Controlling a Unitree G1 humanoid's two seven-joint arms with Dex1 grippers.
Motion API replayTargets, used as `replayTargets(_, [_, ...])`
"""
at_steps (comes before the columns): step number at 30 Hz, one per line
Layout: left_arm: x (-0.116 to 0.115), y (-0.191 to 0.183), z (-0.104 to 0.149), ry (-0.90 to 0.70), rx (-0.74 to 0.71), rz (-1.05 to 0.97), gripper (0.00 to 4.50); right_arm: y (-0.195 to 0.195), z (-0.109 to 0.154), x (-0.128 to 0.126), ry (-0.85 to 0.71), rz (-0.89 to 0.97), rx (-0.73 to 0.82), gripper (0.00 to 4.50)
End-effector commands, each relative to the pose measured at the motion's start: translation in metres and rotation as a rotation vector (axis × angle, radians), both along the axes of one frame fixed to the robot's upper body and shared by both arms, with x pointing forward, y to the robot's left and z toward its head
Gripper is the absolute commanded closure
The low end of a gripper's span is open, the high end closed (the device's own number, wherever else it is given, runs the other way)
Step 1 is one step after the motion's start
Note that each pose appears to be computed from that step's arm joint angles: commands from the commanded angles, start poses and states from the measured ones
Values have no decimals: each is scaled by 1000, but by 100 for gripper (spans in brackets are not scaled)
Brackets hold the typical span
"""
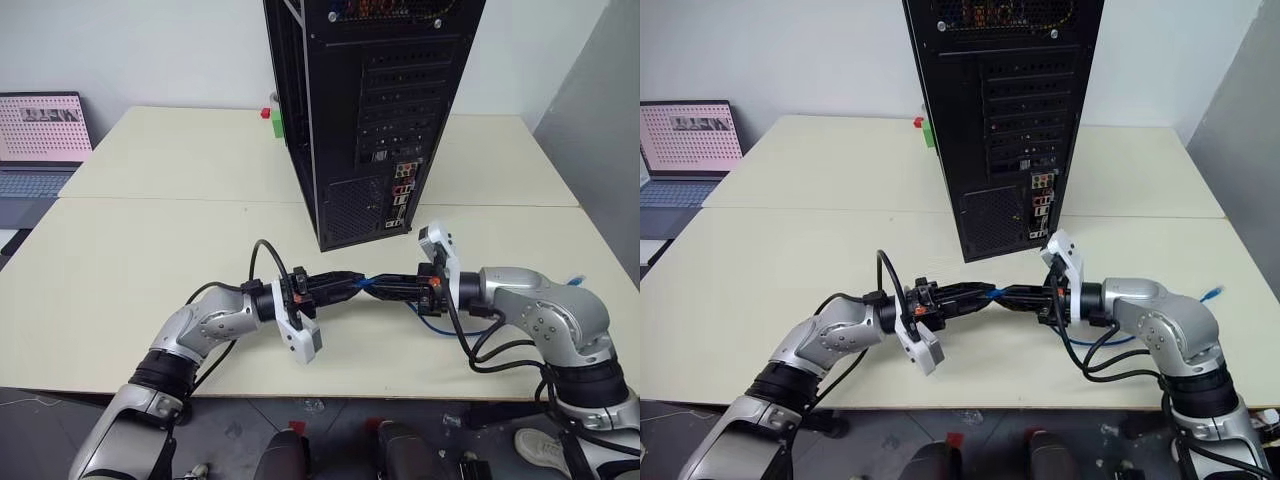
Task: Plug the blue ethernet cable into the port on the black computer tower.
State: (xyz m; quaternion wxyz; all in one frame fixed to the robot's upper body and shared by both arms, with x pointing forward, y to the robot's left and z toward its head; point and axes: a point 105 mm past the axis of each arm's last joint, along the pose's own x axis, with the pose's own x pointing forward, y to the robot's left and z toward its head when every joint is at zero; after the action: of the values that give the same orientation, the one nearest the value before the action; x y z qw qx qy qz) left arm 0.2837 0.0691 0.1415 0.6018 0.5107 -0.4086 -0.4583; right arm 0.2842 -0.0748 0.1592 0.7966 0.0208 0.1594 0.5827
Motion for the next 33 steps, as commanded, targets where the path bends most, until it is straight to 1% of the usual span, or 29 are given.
replayTargets(1, [2, 4, 0, 51, 6, 9, 264, -4, 12, -1, -42, 18, 5, 450])
replayTargets(2, [4, 5, -1, 70, 11, 18, 231, -5, 12, -1, -45, 12, -1, 450])
replayTargets(4, [6, 8, -1, 99, 9, 38, 202, -10, 11, -1, -53, -9, -9, 450])
replayTargets(5, [8, 11, -1, 120, -4, 62, 177, -13, 11, 0, -66, -25, -23, 450])
replayTargets(7, [12, 16, -1, 176, -27, 102, 142, -18, 11, 1, -89, -62, -37, 450])
replayTargets(9, [15, 21, 0, 284, -86, 152, 142, -25, 11, 4, -132, -131, -61, 450])
replayTargets(12, [13, 18, 3, 459, -170, 179, 142, -31, 13, 11, -209, -282, -57, 450])
replayTargets(14, [13, 16, 6, 602, -249, 209, 142, -28, 15, 12, -265, -374, -40, 450])
replayTargets(15, [12, 14, 7, 652, -265, 214, 142, -27, 16, 14, -290, -421, -34, 450])
replayTargets(18, [12, 6, 13, 806, -333, 237, 142, -30, 16, 27, -330, -667, -4, 450])
replayTargets(19, [16, 5, 16, 841, -368, 261, 142, -31, 16, 29, -345, -724, -5, 450])
replayTargets(20, [21, 4, 20, 868, -399, 286, 142, -33, 17, 31, -373, -785, -8, 450])
replayTargets(23, [28, 1, 28, 921, -451, 328, 142, -35, 19, 34, -393, -902, 2, 450])
replayTargets(26, [34, -4, 32, 952, -464, 365, 142, -32, 25, 44, -399, -1025, 32, 450])
replayTargets(30, [38, -9, 41, 984, -508, 365, 142, -20, 29, 54, -412, -1064, 50, 450])
replayTargets(33, [43, -8, 51, 964, -586, 384, 142, -15, 33, 61, -415, -1078, 69, 450])
